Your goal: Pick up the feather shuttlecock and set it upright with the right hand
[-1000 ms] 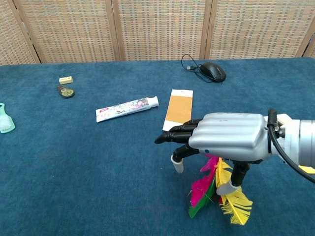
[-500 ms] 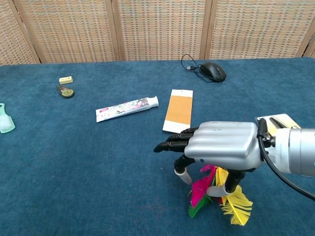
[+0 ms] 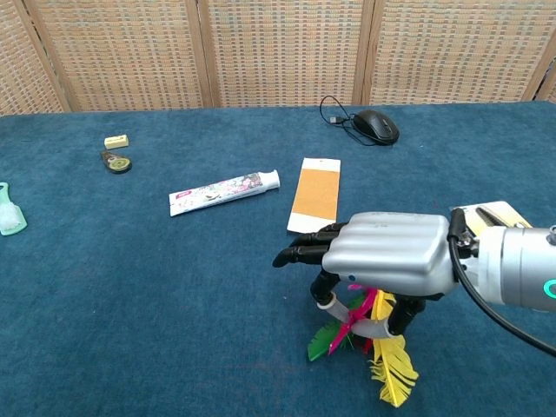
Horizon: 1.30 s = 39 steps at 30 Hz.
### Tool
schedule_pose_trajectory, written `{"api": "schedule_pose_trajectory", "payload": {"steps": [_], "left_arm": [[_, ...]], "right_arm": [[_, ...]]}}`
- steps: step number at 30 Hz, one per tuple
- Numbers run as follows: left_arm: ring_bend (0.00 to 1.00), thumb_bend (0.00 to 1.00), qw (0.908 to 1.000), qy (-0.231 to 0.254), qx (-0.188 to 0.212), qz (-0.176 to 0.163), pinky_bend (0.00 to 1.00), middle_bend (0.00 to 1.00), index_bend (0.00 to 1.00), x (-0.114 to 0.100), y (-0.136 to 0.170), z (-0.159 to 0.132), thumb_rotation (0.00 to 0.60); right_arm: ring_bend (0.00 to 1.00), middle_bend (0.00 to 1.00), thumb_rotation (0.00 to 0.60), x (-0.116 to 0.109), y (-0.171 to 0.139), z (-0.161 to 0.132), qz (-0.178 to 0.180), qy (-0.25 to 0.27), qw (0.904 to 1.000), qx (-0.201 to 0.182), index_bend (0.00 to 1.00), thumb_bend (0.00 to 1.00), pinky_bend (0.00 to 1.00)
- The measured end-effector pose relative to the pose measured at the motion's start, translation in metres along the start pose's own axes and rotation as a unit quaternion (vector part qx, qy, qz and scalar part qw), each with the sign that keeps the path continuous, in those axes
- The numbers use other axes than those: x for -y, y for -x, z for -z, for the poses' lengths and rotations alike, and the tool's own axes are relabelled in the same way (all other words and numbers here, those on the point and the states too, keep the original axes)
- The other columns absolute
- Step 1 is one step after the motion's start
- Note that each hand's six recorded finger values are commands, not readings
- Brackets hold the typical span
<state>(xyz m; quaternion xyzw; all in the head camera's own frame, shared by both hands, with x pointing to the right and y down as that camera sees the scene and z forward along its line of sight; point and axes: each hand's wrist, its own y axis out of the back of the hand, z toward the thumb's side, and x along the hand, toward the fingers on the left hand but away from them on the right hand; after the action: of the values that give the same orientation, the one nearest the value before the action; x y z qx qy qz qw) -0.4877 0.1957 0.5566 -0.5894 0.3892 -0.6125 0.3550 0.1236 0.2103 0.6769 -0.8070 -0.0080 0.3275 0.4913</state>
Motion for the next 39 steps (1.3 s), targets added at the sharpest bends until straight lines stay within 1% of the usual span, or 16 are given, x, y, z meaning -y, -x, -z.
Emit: {"api": "schedule_pose_trajectory", "payload": {"steps": [4,7,10,14,17,21,25,28,31,34,37,38,39], "left_arm": [[0.0,0.0,1.0,0.0,-0.001,0.001,0.0,0.0,0.0,0.0,0.0,0.0,0.6],[0.0,0.0,1.0,-0.001,-0.001,0.001,0.0,0.0,0.0,0.001,0.0,0.0,0.6],[0.0,0.0,1.0,-0.001,0.0,0.001,0.0,0.0,0.0,0.001,0.0,-0.001,0.6],[0.0,0.0,1.0,-0.001,0.002,0.002,0.0,0.0,0.0,0.001,0.0,-0.002,0.6],[0.0,0.0,1.0,-0.001,0.004,0.003,0.0,0.0,0.0,0.002,0.001,-0.003,0.6],[0.0,0.0,1.0,-0.001,0.005,0.004,0.0,0.0,0.0,0.003,0.001,-0.004,0.6],[0.0,0.0,1.0,0.0,0.006,0.005,0.0,0.0,0.0,0.003,0.002,-0.005,0.6],[0.0,0.0,1.0,0.0,0.006,0.004,0.0,0.0,0.0,0.003,0.002,-0.005,0.6],[0.0,0.0,1.0,-0.001,0.007,0.006,0.0,0.0,0.0,0.004,0.002,-0.005,0.6],[0.0,0.0,0.9999,-0.002,0.009,0.007,0.0,0.0,0.0,0.005,0.002,-0.006,0.6],[0.0,0.0,0.9999,-0.001,0.009,0.006,0.0,0.0,0.0,0.004,0.003,-0.007,0.6],[0.0,0.0,0.9999,-0.001,0.008,0.007,0.0,0.0,0.0,0.004,0.003,-0.007,0.6],[0.0,0.0,0.9999,-0.001,0.008,0.007,0.0,0.0,0.0,0.004,0.003,-0.006,0.6]], "right_arm": [[0.0,0.06,0.6,-0.01,-0.001,0.002,0.017,0.036,0.9992,0.006,0.63,0.44,0.14],[0.0,0.06,0.6,-0.021,-0.003,0.006,0.034,0.078,0.9963,0.013,0.63,0.44,0.14],[0.0,0.06,0.6,-0.033,-0.005,0.013,0.053,0.126,0.9904,0.022,0.64,0.45,0.14],[0.0,0.06,0.6,-0.049,-0.008,0.029,0.08,0.19,0.9777,0.04,0.64,0.45,0.15],[0.0,0.06,0.6,-0.056,-0.012,0.041,0.091,0.221,0.9695,0.054,0.64,0.46,0.16],[0.0,0.06,0.6,-0.059,-0.016,0.056,0.102,0.253,0.9595,0.071,0.64,0.46,0.16],[0.0,0.06,0.6,-0.06,-0.021,0.075,0.111,0.267,0.9528,0.094,0.64,0.46,0.16],[0.0,0.07,0.6,-0.061,-0.026,0.088,0.121,0.281,0.9454,0.111,0.64,0.46,0.17],[0.0,0.07,0.6,-0.06,-0.029,0.099,0.124,0.298,0.9378,0.128,0.64,0.46,0.17],[0.0,0.07,0.6,-0.054,-0.031,0.11,0.118,0.333,0.9233,0.15,0.64,0.47,0.17],[0.0,0.07,0.6,-0.046,-0.034,0.122,0.106,0.394,0.8956,0.177,0.64,0.47,0.17],[0.0,0.07,0.6,-0.042,-0.035,0.127,0.103,0.421,0.8814,0.187,0.64,0.47,0.17],[0.0,0.07,0.6,-0.04,-0.036,0.129,0.102,0.442,0.8701,0.194,0.64,0.47,0.17]]}}
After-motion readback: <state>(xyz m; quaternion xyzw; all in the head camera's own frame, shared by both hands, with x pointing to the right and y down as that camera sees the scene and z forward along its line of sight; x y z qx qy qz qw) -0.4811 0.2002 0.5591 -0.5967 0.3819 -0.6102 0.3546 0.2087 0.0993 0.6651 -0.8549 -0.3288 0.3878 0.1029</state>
